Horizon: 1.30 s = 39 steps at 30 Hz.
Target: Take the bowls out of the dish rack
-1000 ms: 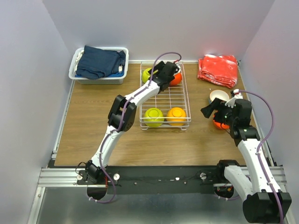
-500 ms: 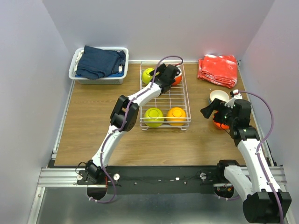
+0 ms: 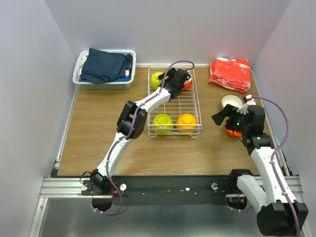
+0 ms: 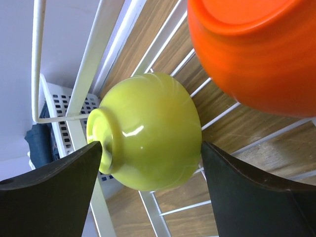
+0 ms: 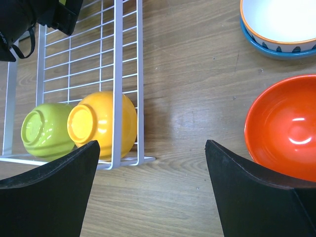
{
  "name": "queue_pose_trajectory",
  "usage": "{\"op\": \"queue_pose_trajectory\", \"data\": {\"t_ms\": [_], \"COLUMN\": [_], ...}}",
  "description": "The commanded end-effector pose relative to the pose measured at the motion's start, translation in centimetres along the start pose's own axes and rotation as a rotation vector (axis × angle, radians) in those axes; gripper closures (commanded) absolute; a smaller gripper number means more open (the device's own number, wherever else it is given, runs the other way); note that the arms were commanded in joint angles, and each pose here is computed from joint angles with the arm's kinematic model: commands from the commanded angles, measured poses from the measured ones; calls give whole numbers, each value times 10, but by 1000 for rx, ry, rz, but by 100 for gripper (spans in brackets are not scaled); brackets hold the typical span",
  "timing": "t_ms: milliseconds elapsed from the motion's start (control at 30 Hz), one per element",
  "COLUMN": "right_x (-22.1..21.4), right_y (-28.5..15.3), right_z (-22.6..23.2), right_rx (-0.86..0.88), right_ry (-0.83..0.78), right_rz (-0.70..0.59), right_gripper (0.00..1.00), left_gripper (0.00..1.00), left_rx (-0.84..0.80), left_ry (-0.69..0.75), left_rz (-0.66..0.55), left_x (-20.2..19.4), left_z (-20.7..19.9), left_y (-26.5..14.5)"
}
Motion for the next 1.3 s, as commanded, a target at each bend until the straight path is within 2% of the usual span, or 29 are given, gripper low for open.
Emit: {"op": "queue_pose_trajectory", "data": {"t_ms": [0, 167, 300, 467, 700, 867, 1133, 1233, 1267], "right_x": [-3, -3, -1, 1, 3, 7, 17, 20, 20], "right_y": [0, -1, -2, -2, -5, -5, -4, 2, 3], "right_z": [2, 2, 3, 3, 6, 12, 30, 35, 38], "right_rx": [26, 28, 28, 27, 43, 95, 229, 284, 319], "right_ry": [-16, -18, -19, -23, -28, -32, -7, 21, 30], "right_rz": [-4, -5, -11, -16, -29, -39, -66, -73, -66], "right_gripper": [5, 5, 5, 5, 5, 5, 5, 5, 5], "left_gripper": [13, 23, 44, 55, 61, 65, 70, 74, 75], "left_rx": [5, 4, -8, -22, 12, -46, -227, -337, -398], "left_ry": [161, 171, 121, 33, -70, -268, -583, -738, -758], "left_rz": [94, 86, 39, -43, -113, -184, -262, -317, -327], "left_x": [-20, -17, -4, 20, 43, 54, 49, 51, 47], "left_z": [-15, -14, -9, 10, 41, 66, 78, 85, 76], "left_y": [9, 6, -8, -37, -77, -116, -171, -198, -200]}}
Point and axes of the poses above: each gripper's point midway between its finger pads, its own y axis out along the fingers, its own z axis along the line the jaws close on, x = y × z, the point moved 7 cm from there along -y, back along the fingers, and after that the axes turned 3 degrees about -y, right-handed, at the moved point
